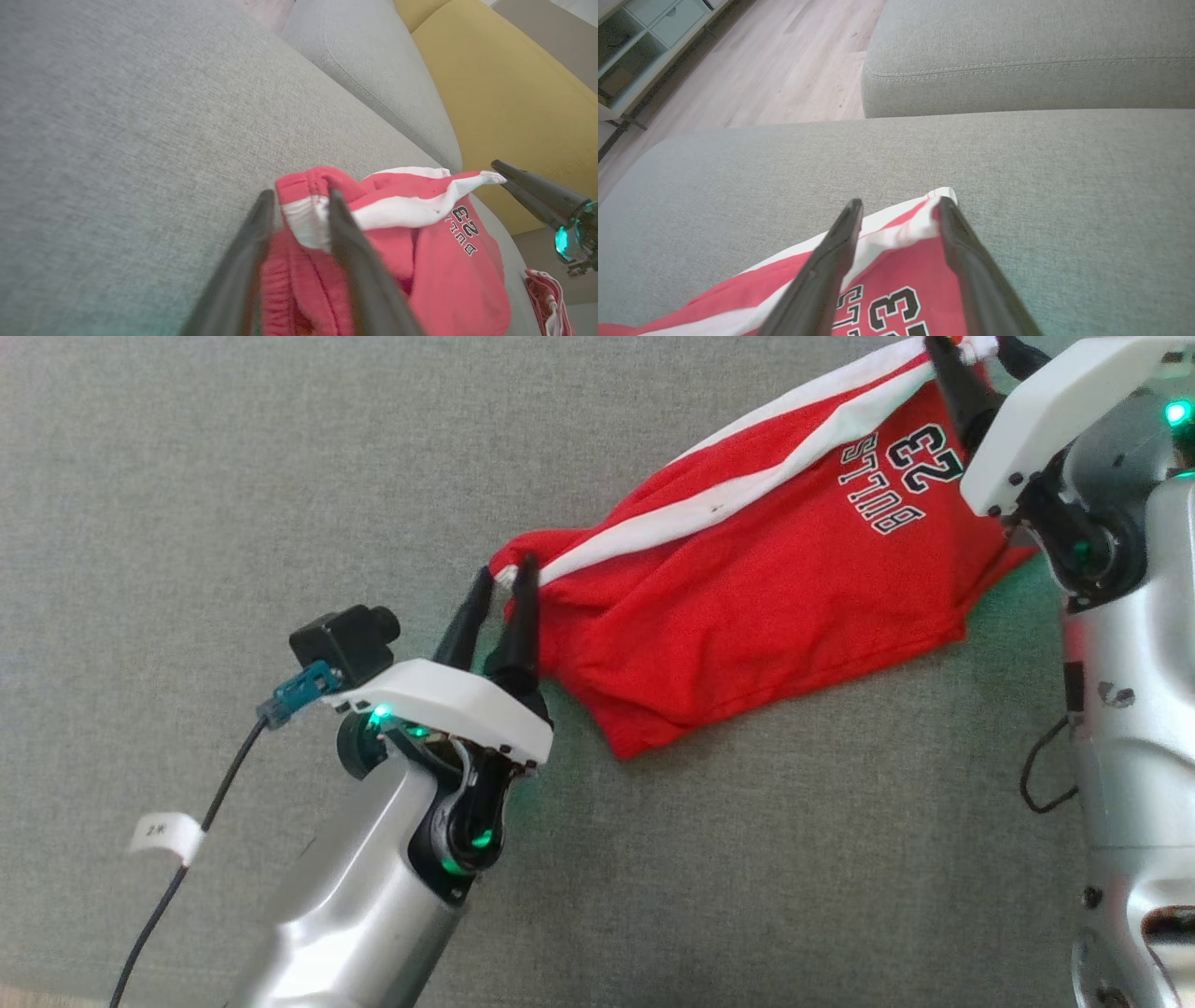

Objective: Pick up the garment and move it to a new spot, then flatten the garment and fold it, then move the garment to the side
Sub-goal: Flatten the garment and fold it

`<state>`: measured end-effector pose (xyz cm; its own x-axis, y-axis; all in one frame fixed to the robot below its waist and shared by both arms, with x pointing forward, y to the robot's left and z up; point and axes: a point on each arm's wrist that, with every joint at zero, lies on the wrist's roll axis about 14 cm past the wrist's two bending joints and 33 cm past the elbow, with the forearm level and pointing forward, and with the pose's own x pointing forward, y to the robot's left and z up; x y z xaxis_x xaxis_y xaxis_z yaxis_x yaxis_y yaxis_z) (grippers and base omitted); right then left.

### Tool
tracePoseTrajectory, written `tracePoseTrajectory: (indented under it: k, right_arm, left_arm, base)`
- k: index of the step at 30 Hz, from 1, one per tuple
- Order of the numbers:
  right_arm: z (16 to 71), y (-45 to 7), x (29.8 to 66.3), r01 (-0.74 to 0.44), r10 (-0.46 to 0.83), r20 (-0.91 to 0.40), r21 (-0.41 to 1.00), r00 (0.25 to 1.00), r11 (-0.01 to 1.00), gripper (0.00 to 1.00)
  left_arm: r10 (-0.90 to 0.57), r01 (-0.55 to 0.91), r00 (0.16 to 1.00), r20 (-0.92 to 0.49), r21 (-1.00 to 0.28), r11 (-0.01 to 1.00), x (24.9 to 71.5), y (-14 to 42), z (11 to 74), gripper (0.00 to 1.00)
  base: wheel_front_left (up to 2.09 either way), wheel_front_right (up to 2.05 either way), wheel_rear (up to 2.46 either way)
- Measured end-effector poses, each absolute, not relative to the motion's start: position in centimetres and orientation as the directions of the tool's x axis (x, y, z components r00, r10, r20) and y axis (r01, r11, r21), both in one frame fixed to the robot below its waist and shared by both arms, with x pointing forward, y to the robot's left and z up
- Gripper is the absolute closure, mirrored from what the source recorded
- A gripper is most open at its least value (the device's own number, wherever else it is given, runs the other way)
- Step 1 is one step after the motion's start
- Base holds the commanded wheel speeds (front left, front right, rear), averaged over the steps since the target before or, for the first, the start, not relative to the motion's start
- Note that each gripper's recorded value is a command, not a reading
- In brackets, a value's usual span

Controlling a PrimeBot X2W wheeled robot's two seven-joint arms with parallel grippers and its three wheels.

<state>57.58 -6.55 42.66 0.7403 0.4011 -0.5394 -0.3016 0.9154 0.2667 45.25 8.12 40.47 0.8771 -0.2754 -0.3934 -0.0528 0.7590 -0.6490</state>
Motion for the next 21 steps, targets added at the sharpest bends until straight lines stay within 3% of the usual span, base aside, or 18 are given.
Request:
tracePoseTrajectory:
  k: [9,14,21]
  right_arm:
    - [46.1,-6.2,56.6,-0.320,0.442,-0.446,0.324,0.778,0.890,0.00]
    - [47.2,-10.0,55.3,-0.287,0.372,-0.432,0.250,0.822,0.925,0.00]
    - [45.3,-11.1,53.6,-0.259,0.347,-0.473,0.243,0.810,0.935,0.00]
  left_arm:
    - [-0.240,-0.015,0.915,-0.323,-0.625,0.781,44.2,9.3,42.4,0.00]
    - [-0.154,0.025,0.965,-0.212,-0.509,0.860,42.8,12.5,44.0,0.00]
    - [-0.147,0.108,0.983,-0.113,-0.295,0.949,43.0,14.5,45.9,0.00]
  base:
    - [0.00,0.00,0.00]
    - [0.00,0.00,0.00]
    - [0.00,0.00,0.00]
